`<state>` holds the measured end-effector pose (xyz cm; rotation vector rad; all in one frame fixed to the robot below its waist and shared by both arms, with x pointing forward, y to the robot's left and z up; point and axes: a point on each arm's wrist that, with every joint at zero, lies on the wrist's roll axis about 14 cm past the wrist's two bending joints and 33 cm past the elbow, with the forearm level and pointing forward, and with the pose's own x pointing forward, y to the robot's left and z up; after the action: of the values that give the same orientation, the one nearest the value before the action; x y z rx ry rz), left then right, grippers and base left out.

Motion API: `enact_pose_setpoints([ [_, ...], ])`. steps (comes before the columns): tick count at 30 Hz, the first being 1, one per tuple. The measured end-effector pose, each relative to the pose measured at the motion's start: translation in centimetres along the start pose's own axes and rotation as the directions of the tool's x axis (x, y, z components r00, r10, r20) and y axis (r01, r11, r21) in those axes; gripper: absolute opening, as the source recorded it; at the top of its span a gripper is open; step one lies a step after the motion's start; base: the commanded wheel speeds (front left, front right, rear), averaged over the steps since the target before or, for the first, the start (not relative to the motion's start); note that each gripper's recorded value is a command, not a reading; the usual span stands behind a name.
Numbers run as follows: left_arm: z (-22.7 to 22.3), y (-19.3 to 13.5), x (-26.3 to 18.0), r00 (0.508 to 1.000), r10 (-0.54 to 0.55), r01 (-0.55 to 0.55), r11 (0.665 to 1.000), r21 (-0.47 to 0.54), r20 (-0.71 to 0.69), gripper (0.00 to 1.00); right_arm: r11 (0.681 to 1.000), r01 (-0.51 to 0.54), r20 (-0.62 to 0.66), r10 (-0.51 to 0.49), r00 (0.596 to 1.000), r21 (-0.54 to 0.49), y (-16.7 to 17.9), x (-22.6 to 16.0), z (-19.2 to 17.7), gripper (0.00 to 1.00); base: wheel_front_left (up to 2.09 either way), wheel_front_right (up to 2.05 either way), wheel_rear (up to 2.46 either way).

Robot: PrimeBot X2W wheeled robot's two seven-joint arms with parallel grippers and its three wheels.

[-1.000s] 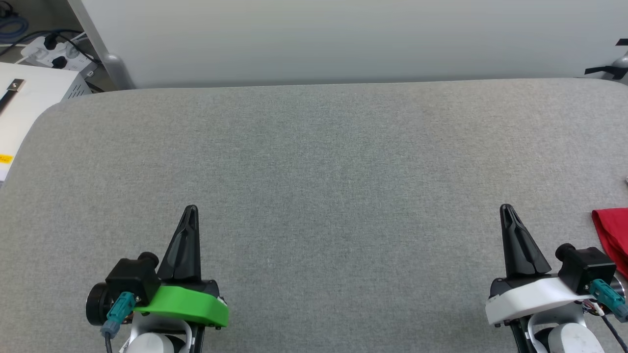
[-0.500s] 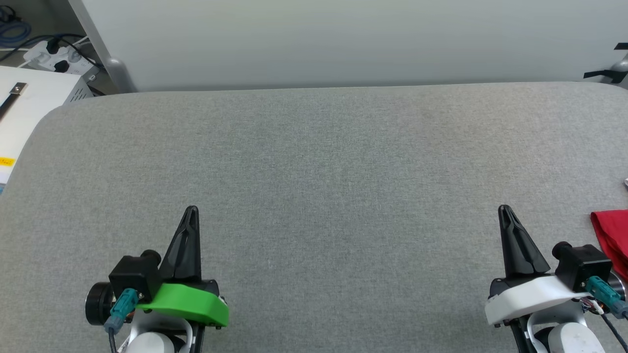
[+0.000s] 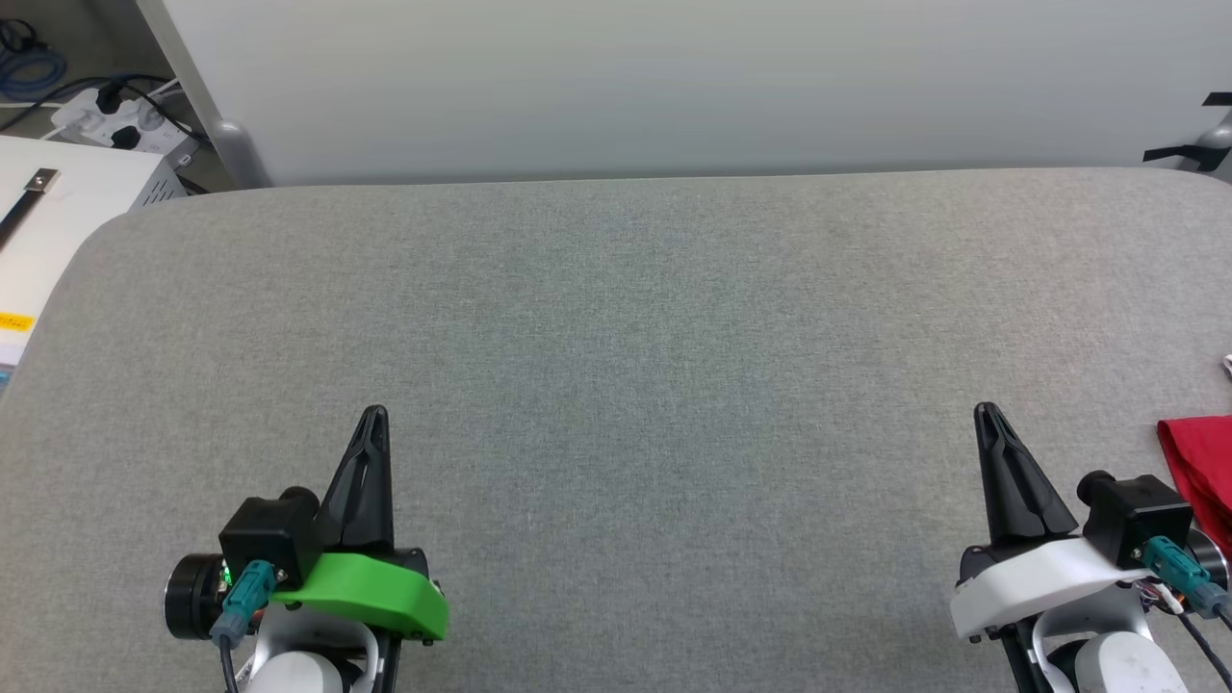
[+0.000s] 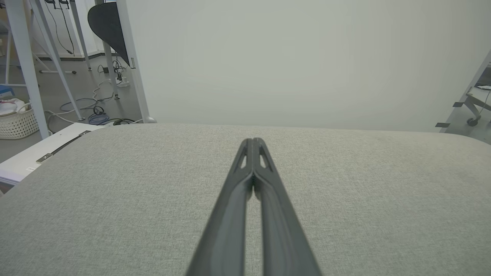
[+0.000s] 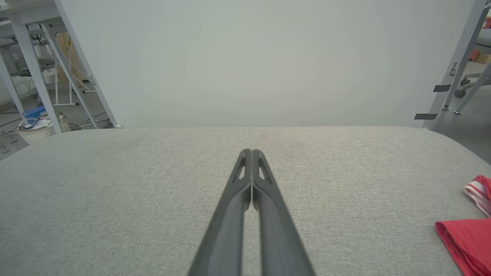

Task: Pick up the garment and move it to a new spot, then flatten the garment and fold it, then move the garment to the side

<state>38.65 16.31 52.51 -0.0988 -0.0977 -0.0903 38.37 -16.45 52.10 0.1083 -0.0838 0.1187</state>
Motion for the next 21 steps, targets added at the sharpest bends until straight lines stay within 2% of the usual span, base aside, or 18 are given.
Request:
enact_pose_setpoints([
  [21, 0.24, 0.2, -0.17, 1.0, 0.015, -0.014, 0.999, 0.034, -0.02, 0.0, 0.999, -0.009, -0.015, 0.009, 1.0, -0.031, 0.27, -0.08, 0.33, 0.0, 0.0, 0.0, 0.0],
])
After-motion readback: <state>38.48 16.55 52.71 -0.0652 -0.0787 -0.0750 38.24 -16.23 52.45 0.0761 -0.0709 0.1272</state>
